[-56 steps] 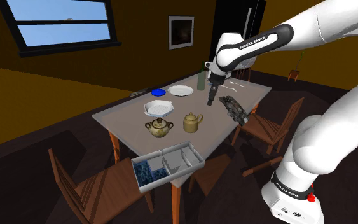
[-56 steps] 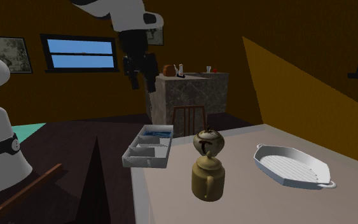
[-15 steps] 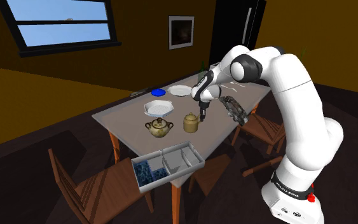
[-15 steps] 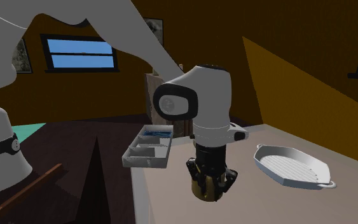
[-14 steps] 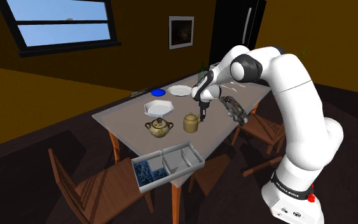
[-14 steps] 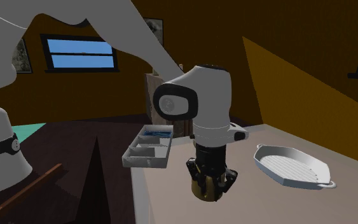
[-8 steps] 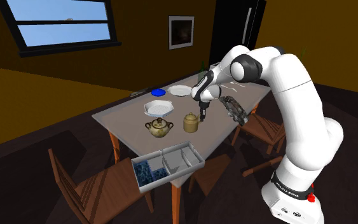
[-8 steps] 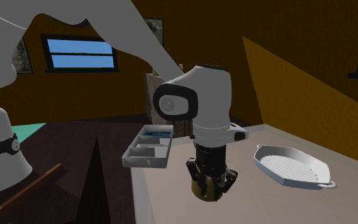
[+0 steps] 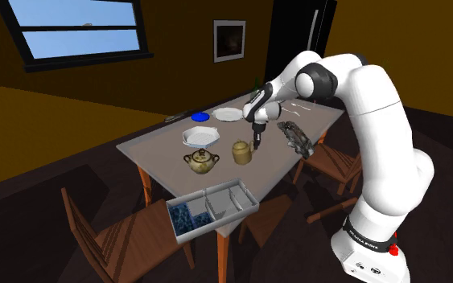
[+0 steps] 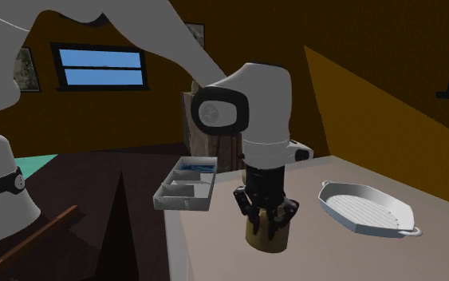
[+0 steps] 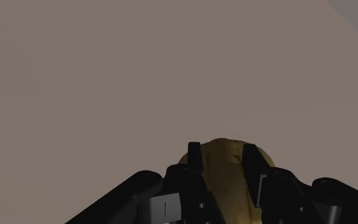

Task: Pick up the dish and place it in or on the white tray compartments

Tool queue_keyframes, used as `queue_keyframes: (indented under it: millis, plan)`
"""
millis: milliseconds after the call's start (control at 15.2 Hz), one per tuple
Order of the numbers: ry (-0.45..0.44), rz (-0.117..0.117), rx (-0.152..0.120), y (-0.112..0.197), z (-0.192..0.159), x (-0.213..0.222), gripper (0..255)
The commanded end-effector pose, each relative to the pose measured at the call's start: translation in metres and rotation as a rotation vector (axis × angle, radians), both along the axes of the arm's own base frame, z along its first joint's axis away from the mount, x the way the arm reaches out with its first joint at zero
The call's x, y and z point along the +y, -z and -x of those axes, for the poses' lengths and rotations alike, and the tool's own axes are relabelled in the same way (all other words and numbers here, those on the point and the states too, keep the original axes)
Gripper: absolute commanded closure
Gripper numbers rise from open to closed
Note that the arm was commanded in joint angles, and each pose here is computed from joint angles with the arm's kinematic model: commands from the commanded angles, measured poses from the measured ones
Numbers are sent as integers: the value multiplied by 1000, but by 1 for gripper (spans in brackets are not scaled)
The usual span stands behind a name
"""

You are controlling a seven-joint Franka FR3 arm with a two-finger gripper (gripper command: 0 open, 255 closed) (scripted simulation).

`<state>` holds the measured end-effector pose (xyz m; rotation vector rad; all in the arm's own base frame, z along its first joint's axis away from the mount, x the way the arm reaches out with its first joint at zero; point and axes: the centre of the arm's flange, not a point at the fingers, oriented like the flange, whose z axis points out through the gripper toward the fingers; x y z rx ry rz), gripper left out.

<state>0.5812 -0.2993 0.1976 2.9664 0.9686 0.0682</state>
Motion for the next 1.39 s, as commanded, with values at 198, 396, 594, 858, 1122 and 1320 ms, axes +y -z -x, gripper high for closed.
queue_keyframes:
  millis: [198, 396, 594, 858, 1122, 1320]
  plan:
    - [0, 0, -1, -27, 0, -1, 255]
    - [0, 0, -1, -43, 0, -1, 255]
    - [0, 0, -1, -58, 0, -1, 255]
    - [0, 0, -1, -80, 0, -1, 255]
    - [0, 0, -1, -93, 3, 12, 255]
    - [0, 0, -1, -93, 14, 50, 255]
